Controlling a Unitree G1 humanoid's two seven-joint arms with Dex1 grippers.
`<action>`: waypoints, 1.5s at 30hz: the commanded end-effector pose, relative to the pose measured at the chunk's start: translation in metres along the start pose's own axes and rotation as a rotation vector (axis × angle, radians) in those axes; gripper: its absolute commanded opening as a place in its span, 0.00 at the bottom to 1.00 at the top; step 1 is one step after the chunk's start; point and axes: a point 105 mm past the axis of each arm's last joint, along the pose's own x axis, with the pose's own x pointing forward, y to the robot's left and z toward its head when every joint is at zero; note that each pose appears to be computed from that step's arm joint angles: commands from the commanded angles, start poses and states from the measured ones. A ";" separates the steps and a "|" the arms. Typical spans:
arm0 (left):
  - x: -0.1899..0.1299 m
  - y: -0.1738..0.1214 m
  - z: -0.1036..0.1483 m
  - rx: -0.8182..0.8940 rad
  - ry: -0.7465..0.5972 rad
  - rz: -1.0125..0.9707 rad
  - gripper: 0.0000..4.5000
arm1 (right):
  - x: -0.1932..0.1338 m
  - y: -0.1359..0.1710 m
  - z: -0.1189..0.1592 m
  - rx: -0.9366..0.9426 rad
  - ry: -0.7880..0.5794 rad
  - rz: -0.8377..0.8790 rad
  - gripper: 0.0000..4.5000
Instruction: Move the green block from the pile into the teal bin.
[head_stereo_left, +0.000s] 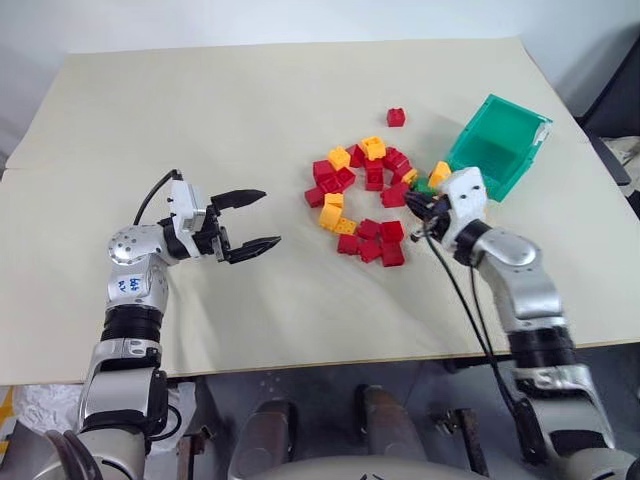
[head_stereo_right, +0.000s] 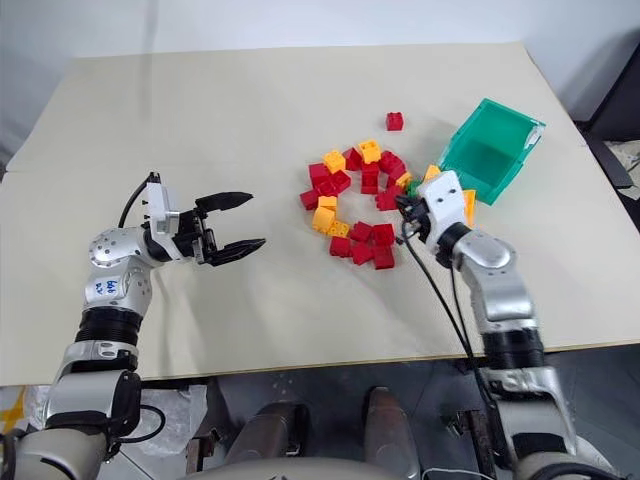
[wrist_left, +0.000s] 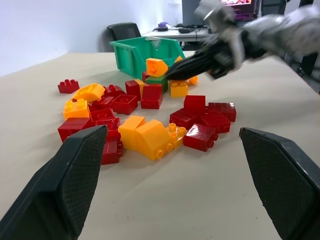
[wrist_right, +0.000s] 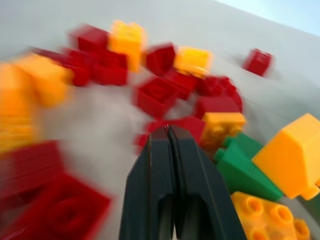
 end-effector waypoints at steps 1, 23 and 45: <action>0.000 0.001 0.009 0.036 -0.014 -0.015 1.00 | -0.039 -0.011 0.019 -0.038 0.012 0.065 0.14; 0.011 -0.001 0.007 0.027 -0.046 -0.047 1.00 | -0.036 -0.030 0.038 -0.074 0.119 0.033 1.00; 0.003 -0.009 0.006 0.037 -0.053 0.012 1.00 | 0.034 -0.074 -0.015 -0.009 0.325 -0.217 1.00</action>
